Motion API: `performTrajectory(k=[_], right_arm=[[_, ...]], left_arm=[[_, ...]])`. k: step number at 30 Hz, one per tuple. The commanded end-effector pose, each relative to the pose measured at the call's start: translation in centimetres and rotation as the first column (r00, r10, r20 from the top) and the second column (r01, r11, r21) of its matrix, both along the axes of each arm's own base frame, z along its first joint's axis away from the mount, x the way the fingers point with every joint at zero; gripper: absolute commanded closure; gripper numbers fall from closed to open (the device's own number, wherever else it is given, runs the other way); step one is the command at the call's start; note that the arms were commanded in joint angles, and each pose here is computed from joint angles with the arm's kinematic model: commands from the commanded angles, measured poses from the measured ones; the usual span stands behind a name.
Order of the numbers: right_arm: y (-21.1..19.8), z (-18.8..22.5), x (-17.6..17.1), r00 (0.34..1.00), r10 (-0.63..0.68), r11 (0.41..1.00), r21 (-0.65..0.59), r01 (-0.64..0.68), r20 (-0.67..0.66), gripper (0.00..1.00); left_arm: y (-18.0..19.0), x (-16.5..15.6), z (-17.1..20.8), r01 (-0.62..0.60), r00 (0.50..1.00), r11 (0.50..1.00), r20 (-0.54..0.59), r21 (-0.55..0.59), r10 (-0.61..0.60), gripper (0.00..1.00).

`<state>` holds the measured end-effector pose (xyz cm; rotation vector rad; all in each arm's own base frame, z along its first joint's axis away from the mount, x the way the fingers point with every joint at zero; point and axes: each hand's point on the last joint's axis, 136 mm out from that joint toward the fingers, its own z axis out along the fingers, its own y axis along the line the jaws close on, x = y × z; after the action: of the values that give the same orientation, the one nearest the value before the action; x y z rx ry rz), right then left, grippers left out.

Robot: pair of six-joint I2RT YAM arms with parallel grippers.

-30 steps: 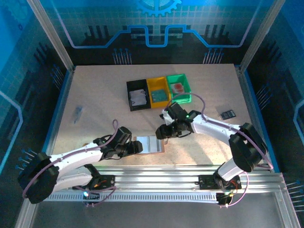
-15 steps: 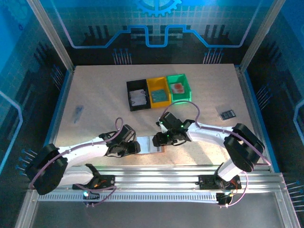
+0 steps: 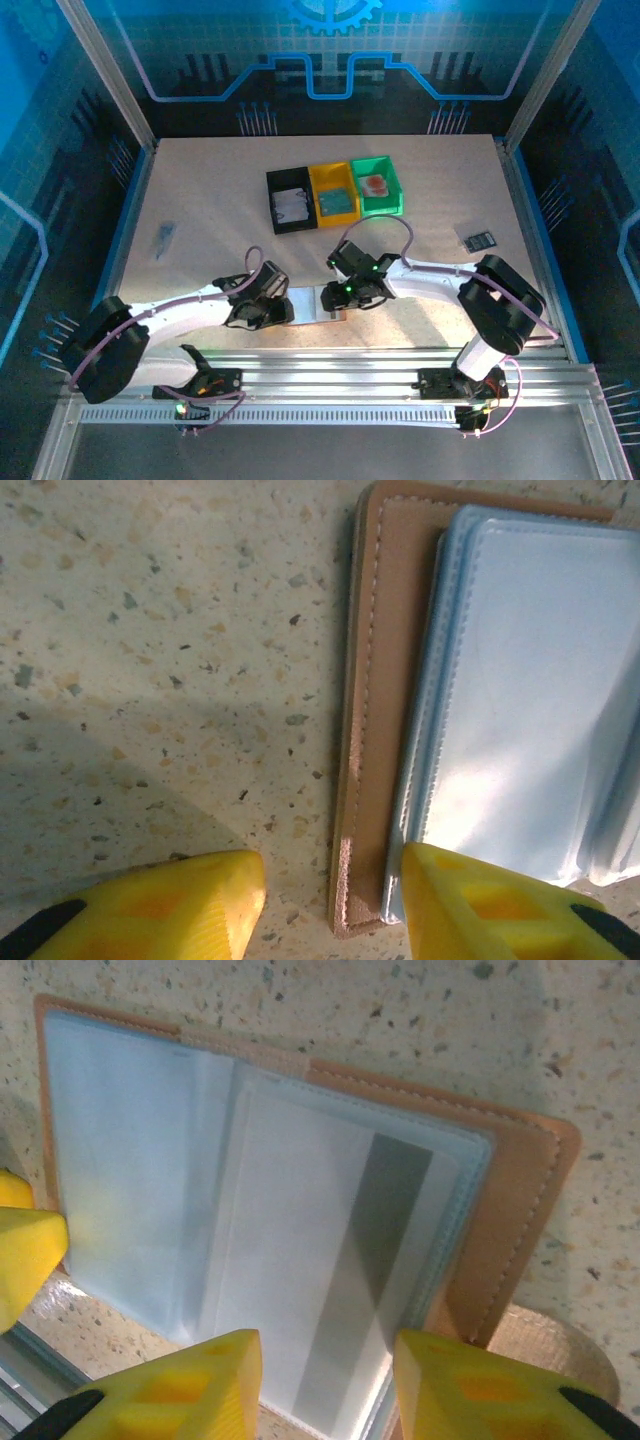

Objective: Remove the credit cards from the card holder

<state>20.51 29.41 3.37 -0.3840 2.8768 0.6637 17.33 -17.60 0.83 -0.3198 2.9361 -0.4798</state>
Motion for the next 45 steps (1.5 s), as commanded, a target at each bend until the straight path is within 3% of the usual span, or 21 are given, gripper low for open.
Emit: performTrajectory(k=[1, 6, 17, 45], right_arm=[[0.0, -0.1, 0.3, 1.0, -0.015, 0.999, -0.031, 0.016, 0.005, 0.63], [0.1, -0.3, 0.3, 1.0, -0.011, 1.0, -0.028, 0.011, -0.002, 0.67], [-0.7, -1.1, 0.2, 1.0, -0.024, 0.994, -0.107, 0.025, 0.007, 0.62], [0.6, 0.7, 0.2, 1.0, 0.01, 0.998, -0.062, -0.008, 0.018, 1.0]], left_arm=[[-1.2, -0.9, -2.5, 0.048, 0.998, 0.999, -0.037, -0.025, -0.049, 0.59], [-1.3, -1.1, -3.1, 0.051, 0.998, 0.998, -0.044, -0.023, -0.052, 0.6], [-1.7, -1.1, -3.3, 0.06, 0.997, 0.998, -0.044, -0.026, -0.062, 0.63], [-2.1, -1.2, -3.7, 0.066, 0.997, 0.997, -0.046, -0.049, -0.068, 0.64]])
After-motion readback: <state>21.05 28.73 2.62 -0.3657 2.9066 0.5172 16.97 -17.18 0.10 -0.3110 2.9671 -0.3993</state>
